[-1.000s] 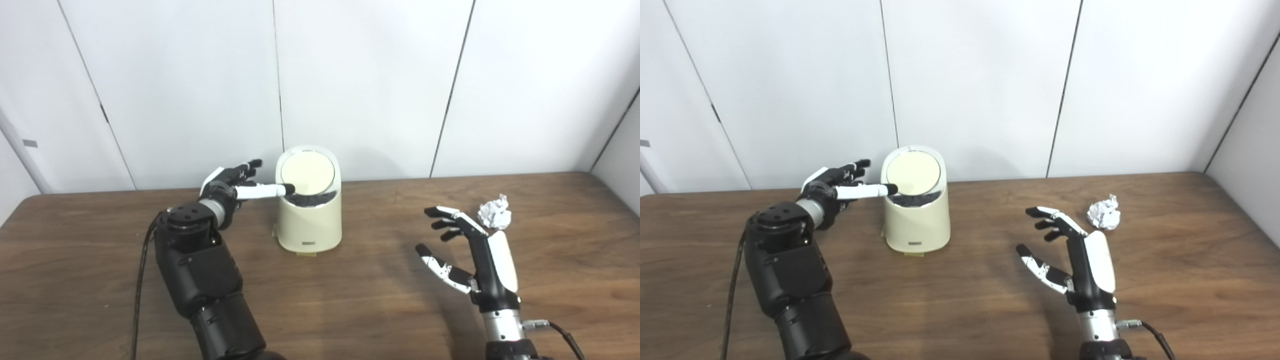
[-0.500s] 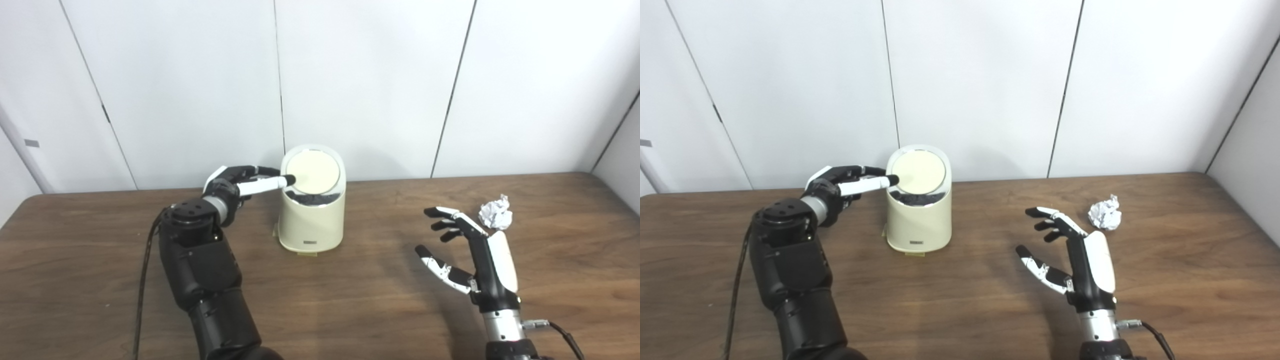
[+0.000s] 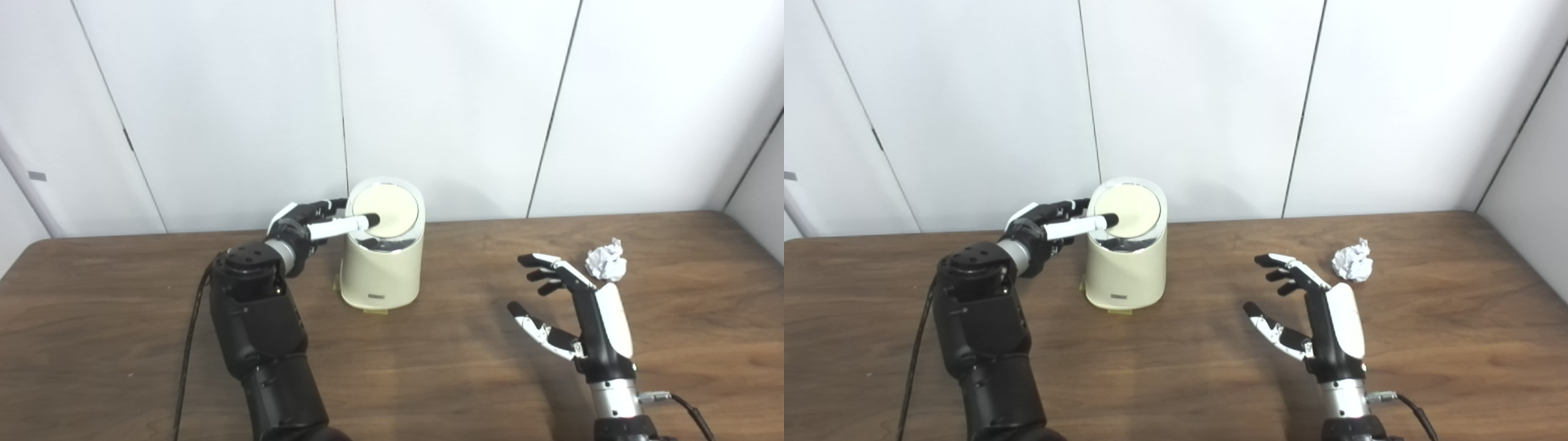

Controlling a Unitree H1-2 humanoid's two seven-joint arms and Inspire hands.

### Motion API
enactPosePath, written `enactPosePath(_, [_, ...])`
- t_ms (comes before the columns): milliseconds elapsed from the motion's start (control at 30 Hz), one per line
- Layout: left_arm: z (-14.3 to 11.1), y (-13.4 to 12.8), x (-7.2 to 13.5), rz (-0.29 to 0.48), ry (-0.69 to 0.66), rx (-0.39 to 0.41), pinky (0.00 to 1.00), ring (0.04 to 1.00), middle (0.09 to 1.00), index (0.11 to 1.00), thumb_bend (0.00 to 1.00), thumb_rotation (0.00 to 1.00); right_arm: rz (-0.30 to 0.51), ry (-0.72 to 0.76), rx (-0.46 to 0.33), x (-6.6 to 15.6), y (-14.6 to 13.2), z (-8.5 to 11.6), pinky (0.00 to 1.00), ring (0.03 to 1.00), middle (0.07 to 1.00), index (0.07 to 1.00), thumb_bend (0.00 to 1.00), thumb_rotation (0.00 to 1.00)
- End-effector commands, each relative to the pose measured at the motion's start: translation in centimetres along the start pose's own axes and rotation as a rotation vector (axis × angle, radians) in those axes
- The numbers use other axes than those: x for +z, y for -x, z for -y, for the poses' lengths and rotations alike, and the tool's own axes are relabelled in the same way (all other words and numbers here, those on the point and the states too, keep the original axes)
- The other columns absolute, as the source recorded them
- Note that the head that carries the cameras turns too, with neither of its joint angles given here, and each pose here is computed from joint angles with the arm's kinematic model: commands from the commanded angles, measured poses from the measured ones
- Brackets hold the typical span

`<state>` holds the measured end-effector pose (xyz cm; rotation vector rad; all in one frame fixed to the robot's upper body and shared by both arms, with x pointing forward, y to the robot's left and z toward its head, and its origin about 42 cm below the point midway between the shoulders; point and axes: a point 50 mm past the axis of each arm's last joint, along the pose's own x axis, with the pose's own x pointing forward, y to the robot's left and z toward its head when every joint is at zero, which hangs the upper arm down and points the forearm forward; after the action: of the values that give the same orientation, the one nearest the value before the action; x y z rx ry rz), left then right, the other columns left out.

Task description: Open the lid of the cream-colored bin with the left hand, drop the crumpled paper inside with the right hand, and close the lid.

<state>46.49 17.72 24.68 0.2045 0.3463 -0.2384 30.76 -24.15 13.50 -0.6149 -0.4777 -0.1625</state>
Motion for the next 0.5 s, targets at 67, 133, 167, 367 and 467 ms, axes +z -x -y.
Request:
enactPosePath(67, [-0.23,0.13,3.16,0.072,0.005,0.039,1.00,1.000,1.000,0.990,0.92,0.17,-0.070,-0.031,0.040,-1.13,2.43,-2.23,0.46,0.595,0.705,0.688,0.31,0.10])
enactPosePath(133, [-0.37,0.17,3.07,0.075,0.014,0.046,1.00,1.000,1.000,0.927,0.90,0.15,-0.069,-0.027,0.041,-1.16,2.43,-2.22,0.46,0.600,0.704,0.685,0.31,0.10])
enactPosePath(167, [-0.50,0.20,3.04,0.072,0.006,0.051,1.00,1.000,1.000,0.906,0.90,0.15,-0.071,-0.025,0.042,-1.16,2.43,-2.21,0.47,0.604,0.704,0.684,0.31,0.10])
enactPosePath(367, [-0.93,0.50,2.84,0.054,-0.026,0.115,1.00,1.000,1.000,0.994,0.93,0.13,-0.070,-0.033,0.044,-1.25,2.46,-2.19,0.49,0.621,0.703,0.682,0.30,0.11])
enactPosePath(467, [-1.04,0.60,2.76,0.053,-0.022,0.132,1.00,1.000,1.000,1.000,0.94,0.12,-0.071,-0.029,0.046,-1.37,2.49,-2.21,0.49,0.629,0.702,0.683,0.30,0.11])
